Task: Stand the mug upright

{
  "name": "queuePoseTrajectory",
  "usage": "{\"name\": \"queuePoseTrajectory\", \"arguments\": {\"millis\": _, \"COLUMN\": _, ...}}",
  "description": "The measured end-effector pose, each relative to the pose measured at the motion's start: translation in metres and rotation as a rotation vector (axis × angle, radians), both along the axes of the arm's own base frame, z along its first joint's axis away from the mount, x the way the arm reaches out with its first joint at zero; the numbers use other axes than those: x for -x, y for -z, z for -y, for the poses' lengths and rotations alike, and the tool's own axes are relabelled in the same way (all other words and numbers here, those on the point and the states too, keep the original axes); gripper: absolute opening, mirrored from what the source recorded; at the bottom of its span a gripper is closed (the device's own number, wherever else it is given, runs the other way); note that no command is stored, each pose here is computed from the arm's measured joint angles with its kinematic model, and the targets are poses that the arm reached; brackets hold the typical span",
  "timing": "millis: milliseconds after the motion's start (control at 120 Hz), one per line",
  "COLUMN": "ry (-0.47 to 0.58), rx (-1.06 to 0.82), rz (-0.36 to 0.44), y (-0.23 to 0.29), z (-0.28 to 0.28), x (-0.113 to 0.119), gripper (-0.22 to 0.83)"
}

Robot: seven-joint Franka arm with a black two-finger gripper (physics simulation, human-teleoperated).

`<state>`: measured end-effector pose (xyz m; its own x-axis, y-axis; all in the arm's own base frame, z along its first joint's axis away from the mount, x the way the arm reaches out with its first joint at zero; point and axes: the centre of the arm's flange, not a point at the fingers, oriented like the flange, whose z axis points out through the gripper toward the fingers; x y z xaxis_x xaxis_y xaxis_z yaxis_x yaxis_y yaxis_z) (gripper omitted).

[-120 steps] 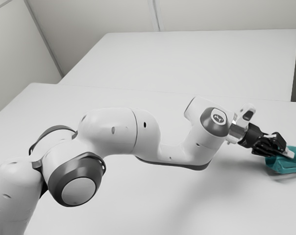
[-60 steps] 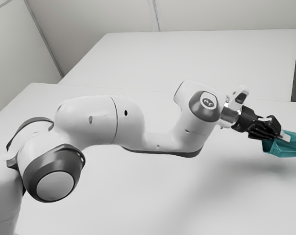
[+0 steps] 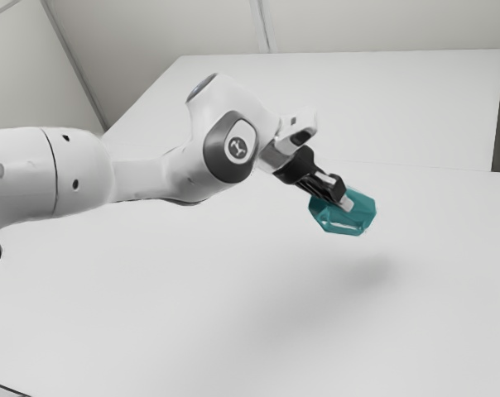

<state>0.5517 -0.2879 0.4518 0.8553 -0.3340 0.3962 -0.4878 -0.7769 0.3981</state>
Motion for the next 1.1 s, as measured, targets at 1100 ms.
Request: {"name": "queuePoseTrajectory", "arguments": {"millis": 1100, "ry": -0.275, "rx": -0.688, "rz": -0.455, "y": 0.033, "z": -0.204, "x": 0.036, "gripper": -0.17}}
